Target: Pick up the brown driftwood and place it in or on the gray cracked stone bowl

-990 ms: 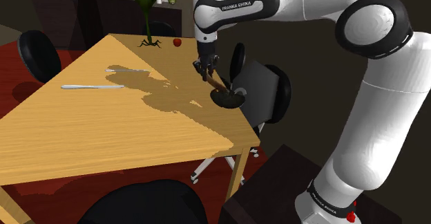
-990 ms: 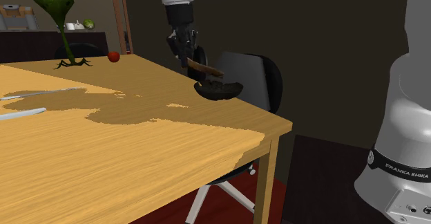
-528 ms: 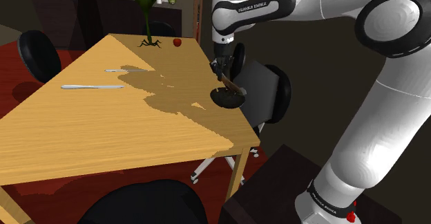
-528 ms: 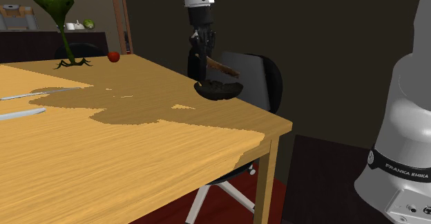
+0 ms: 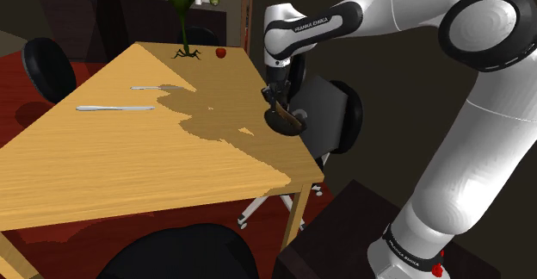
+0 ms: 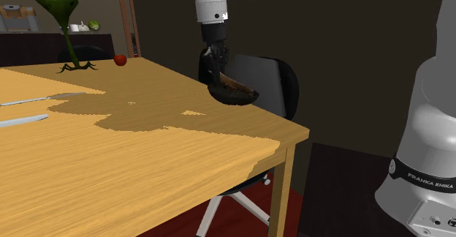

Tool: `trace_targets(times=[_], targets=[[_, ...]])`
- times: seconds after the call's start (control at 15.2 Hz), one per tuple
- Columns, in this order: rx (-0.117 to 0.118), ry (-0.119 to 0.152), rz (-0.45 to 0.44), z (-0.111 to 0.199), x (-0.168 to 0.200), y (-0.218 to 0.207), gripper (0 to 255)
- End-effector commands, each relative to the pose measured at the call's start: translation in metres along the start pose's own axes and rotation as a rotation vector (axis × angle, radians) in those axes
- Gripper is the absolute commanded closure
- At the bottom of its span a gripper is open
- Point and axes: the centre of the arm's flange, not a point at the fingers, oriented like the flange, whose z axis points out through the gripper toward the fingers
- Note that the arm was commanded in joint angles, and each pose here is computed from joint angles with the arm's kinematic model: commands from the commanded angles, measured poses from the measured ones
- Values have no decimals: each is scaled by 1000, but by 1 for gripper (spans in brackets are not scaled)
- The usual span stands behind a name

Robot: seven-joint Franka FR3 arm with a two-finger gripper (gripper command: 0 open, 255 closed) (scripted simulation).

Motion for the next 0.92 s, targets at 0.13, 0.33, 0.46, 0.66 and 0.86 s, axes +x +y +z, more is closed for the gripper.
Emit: trace_targets(times=[0.13,0.33,0.46,0.66,0.86], targets=[[0,0,0,22,1,-2,255],[0,0,0,33,2,-3,255],[0,0,0,33,2,-3,255],[0,0,0,33,2,-3,255],[0,0,0,32,2,-3,0]])
